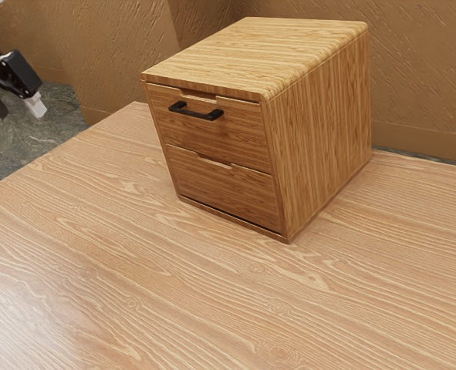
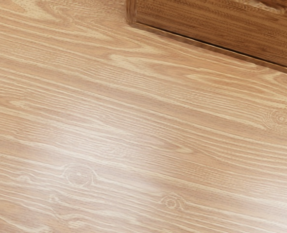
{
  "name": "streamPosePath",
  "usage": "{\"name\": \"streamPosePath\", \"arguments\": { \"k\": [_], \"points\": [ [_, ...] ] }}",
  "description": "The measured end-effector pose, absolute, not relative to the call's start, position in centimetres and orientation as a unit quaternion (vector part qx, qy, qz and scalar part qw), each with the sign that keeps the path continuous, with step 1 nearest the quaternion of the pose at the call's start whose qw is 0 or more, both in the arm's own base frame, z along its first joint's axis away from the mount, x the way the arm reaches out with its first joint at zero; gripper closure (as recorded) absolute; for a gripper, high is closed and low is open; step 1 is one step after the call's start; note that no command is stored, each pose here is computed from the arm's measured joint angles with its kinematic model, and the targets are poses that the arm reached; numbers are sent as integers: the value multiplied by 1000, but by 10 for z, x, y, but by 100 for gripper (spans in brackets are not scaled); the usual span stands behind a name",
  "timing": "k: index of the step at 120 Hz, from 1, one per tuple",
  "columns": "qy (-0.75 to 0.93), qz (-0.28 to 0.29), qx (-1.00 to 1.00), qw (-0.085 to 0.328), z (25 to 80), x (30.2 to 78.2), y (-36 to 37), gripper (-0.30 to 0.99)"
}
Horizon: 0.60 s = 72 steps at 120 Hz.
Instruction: Pull the drawer handle with one arm to open the drawer
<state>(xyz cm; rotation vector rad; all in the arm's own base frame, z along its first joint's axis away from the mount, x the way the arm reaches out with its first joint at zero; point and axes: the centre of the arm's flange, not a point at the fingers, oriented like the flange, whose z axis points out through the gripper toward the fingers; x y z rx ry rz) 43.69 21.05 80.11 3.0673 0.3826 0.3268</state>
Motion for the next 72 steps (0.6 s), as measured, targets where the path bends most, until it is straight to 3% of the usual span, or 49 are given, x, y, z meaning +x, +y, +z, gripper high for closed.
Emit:
{"name": "streamPosePath", "arguments": {
  "k": [40,72],
  "points": [
    [12,80,997,0,789,480,126,3],
    [-185,102,977,-17,787,488,142,3]
  ]
}}
